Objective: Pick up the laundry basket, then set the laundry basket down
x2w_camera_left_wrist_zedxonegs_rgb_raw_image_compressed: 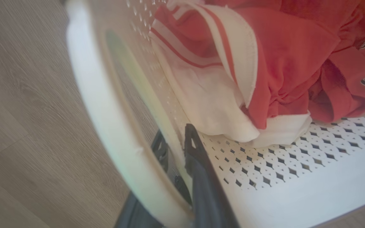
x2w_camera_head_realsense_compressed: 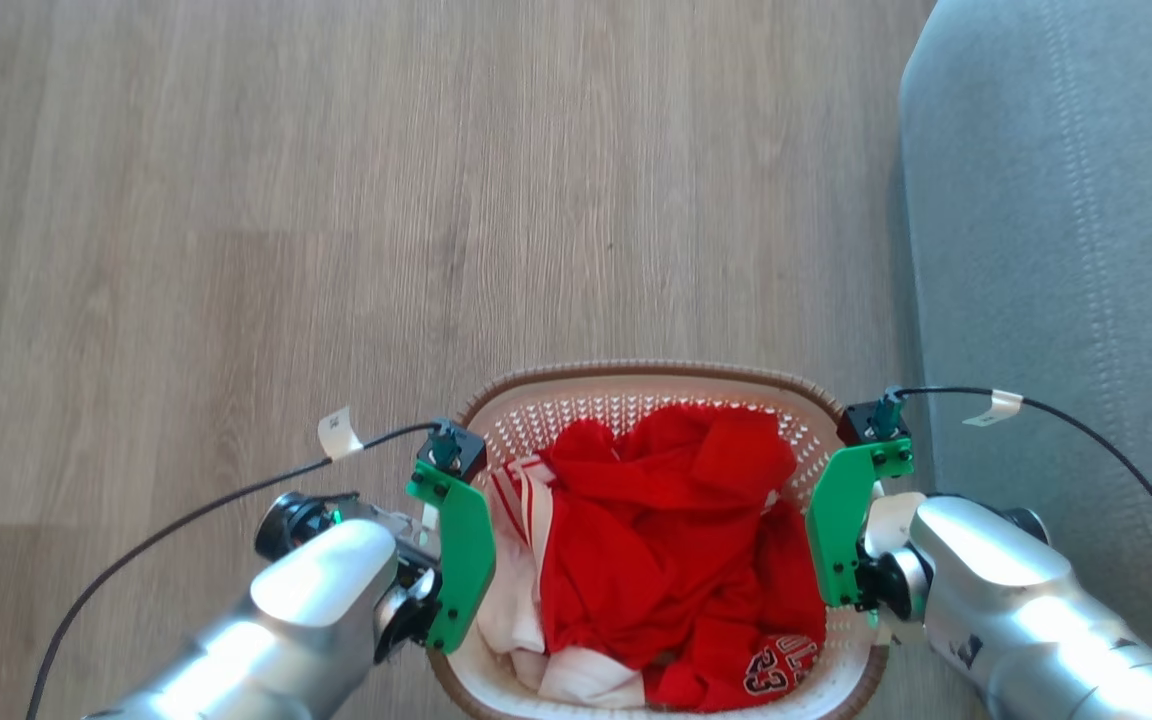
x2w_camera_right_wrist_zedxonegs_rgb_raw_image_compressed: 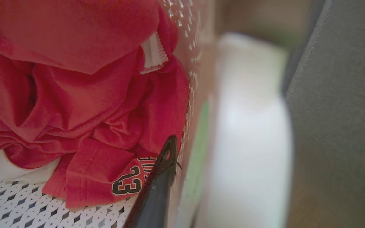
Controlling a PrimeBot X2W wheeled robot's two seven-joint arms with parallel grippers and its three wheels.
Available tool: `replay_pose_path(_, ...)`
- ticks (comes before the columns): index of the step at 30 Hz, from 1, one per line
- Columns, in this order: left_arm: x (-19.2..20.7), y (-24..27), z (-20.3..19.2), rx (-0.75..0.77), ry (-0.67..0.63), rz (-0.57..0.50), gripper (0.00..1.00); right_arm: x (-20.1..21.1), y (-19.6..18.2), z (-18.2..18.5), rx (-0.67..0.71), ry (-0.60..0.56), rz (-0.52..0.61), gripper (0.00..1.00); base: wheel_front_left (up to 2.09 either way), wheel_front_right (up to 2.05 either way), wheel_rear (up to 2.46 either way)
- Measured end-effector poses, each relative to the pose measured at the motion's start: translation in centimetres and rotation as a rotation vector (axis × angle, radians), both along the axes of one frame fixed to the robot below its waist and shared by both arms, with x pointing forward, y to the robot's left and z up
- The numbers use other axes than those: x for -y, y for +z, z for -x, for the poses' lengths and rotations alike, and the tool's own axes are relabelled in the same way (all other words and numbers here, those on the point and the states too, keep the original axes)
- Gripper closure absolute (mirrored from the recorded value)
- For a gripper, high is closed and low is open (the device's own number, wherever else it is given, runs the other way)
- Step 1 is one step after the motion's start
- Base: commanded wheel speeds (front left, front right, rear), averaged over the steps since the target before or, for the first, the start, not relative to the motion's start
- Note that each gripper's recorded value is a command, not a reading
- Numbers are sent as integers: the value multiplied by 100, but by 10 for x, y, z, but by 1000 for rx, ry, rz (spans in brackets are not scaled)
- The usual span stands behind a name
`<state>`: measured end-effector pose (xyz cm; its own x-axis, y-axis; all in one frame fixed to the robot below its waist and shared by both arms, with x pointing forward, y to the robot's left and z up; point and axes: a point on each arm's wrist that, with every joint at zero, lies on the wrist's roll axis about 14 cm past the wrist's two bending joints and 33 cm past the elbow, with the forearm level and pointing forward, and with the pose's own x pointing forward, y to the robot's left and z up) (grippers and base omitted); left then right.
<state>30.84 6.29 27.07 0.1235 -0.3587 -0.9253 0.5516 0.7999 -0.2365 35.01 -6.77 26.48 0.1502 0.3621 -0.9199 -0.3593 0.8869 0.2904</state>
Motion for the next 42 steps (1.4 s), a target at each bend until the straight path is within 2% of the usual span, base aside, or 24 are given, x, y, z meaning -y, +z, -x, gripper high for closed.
replay_pose_path(8, -6, 21, 15, 21, -31, -3, 100, -6, 26, 9, 47, 29, -13, 100, 0, 0, 0)
replay_pose_path(25, -14, 43, 65, 12, -76, -8, 100, -14, 46, 49, 81, 57, -28, 100, 0, 0, 0)
replay_pose_path(42, -17, 47, 74, 18, -79, -10, 100, -17, 50, 54, 93, 63, -32, 100, 0, 0, 0)
